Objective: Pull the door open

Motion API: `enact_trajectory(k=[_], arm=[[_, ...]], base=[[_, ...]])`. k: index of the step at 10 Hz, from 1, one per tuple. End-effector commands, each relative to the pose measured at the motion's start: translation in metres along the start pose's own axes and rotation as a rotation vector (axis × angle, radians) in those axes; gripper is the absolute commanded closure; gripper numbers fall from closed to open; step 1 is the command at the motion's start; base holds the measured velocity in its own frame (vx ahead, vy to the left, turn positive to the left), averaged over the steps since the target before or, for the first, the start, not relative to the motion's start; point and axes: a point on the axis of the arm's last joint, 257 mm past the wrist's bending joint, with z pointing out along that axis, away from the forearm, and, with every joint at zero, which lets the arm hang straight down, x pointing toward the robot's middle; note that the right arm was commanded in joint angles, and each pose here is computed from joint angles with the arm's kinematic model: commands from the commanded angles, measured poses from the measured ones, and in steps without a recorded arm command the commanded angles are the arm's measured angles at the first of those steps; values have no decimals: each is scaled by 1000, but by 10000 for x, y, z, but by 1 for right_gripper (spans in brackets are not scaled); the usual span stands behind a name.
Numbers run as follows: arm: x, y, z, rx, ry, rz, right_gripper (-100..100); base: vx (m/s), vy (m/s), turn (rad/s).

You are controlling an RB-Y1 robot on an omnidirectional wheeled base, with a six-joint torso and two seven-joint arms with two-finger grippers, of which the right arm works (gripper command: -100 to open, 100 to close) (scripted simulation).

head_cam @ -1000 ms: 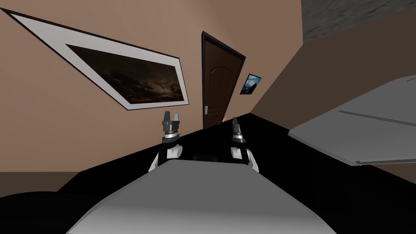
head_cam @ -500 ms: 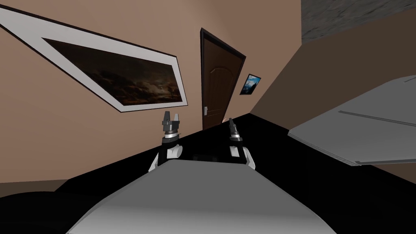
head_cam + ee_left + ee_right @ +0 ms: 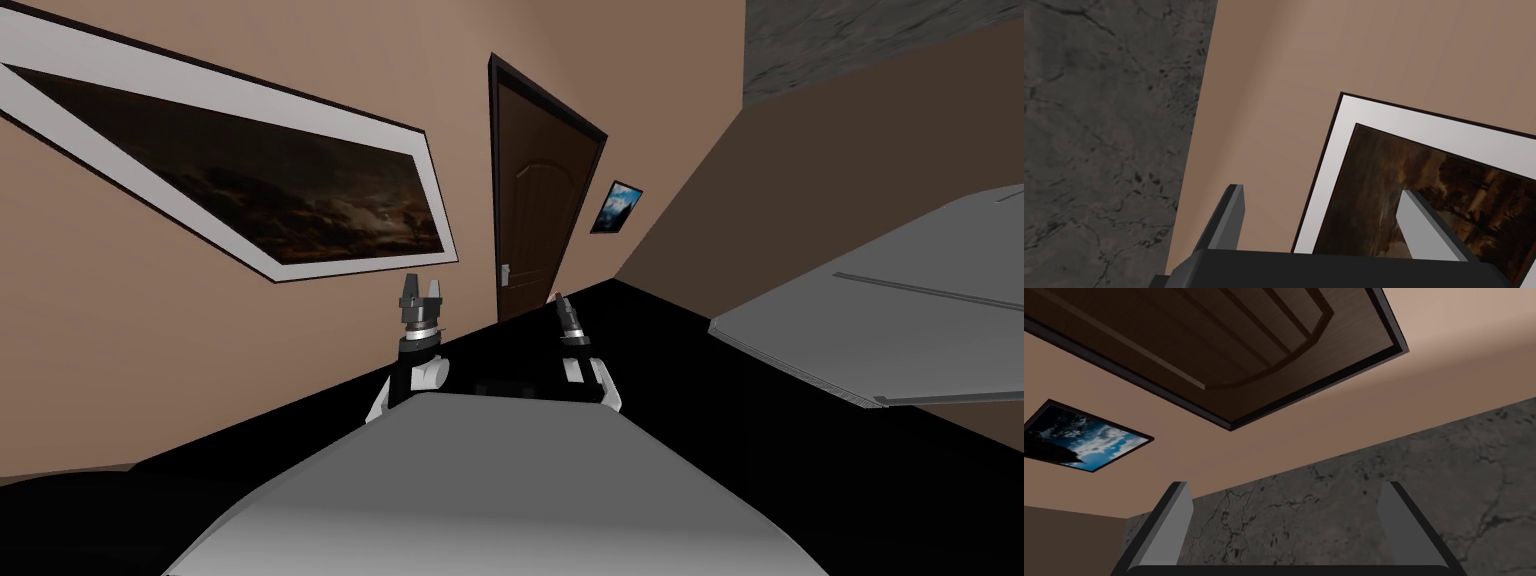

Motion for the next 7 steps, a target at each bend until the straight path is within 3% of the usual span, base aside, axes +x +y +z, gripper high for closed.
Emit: enact_trajectory(k=[1,7], arm=[[113,-46,6,0,25,-37,-100],[517,-199,49,-11,119,-166,-100]], base=[[89,11,-26],[98,14,-26]])
